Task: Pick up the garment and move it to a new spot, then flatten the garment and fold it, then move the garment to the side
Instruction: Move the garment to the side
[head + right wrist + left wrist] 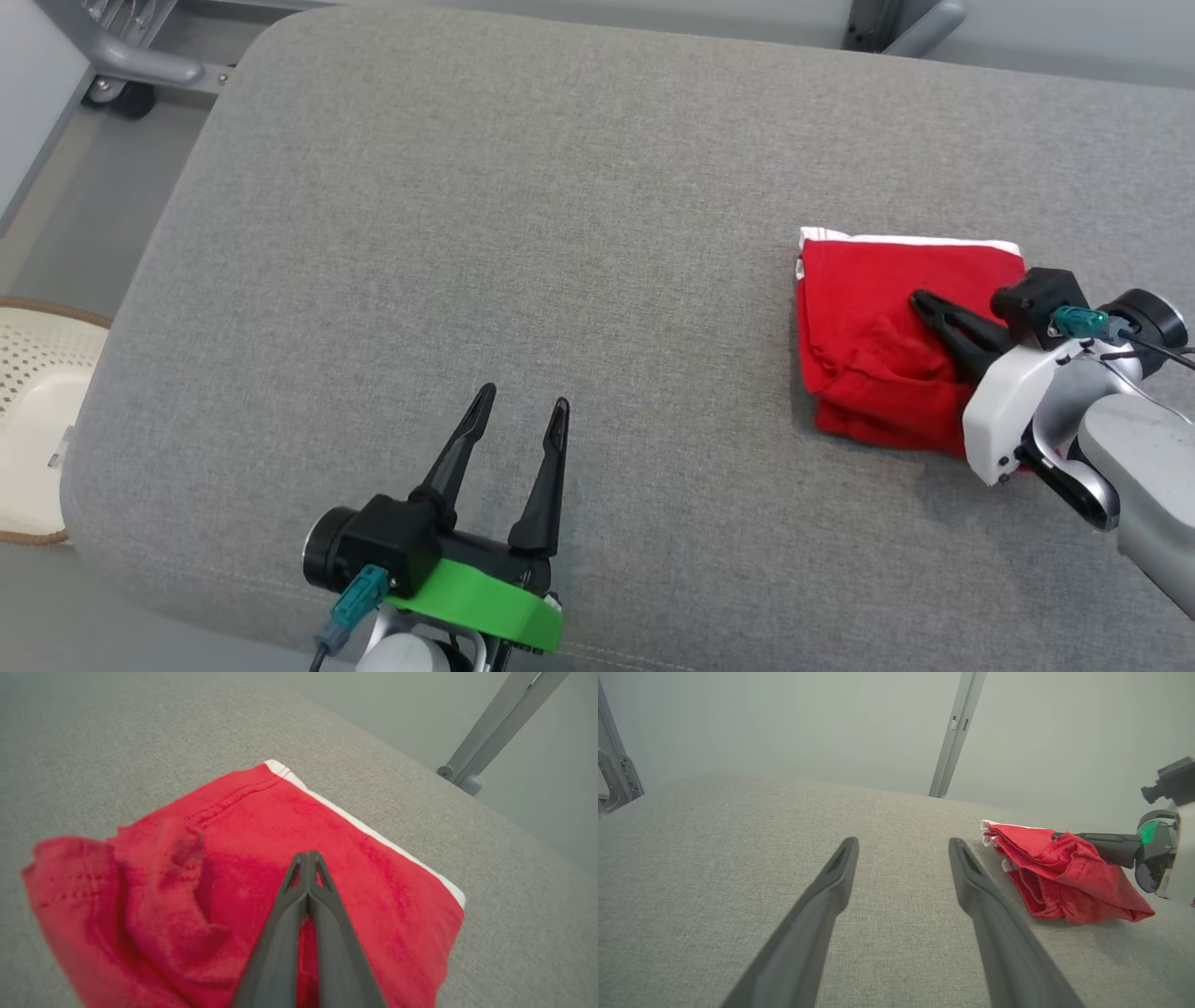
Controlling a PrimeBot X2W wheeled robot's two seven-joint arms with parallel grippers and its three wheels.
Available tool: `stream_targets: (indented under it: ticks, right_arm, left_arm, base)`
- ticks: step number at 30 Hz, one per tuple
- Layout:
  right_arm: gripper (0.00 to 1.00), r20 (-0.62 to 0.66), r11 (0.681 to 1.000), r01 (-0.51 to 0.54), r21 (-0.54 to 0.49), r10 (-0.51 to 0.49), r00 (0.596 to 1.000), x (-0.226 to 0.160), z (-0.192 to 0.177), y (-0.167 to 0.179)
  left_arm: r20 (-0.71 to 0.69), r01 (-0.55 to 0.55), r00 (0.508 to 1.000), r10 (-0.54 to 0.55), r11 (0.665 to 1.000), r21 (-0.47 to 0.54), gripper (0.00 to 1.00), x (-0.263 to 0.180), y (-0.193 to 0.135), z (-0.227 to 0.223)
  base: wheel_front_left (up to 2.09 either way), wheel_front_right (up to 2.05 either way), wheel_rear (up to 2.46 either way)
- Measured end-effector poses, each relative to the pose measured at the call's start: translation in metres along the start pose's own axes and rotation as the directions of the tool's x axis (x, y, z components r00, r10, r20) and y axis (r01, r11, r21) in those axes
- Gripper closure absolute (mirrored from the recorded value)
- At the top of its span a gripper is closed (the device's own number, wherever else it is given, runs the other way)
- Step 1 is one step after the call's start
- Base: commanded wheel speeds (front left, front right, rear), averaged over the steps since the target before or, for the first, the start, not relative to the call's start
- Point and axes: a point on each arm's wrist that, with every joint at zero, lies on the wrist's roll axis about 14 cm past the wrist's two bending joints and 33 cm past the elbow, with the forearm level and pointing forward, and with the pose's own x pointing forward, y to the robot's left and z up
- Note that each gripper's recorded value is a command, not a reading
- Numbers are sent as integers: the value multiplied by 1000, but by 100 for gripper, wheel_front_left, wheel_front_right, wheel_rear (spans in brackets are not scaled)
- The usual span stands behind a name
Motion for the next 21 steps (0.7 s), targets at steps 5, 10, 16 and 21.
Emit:
stream_targets:
  ticks: [5, 10, 16, 21]
  right_arm:
    - [100, -69, 993, -99, 68, 103, 992, 8, -21, 23]
    - [100, -50, 972, -190, 135, 198, 979, 0, -23, 52]
    - [100, -54, 961, -243, 134, 252, 966, -20, -26, 70]
    - [100, -30, 945, -276, 174, 285, 958, -37, -24, 91]
  left_arm:
    - [-21, -33, 999, 33, 999, 1, 0, -2, 10, -6]
    - [-19, -41, 999, 41, 999, 1, 0, -2, 13, -5]
    - [2, -23, 1000, 23, 1000, 6, 0, -2, 7, 1]
    - [13, -7, 1000, 7, 1000, 3, 0, -6, 1, 4]
  base:
    - [0, 0, 0]
    - [0, 0, 0]
    - [0, 0, 0]
    - [0, 0, 0]
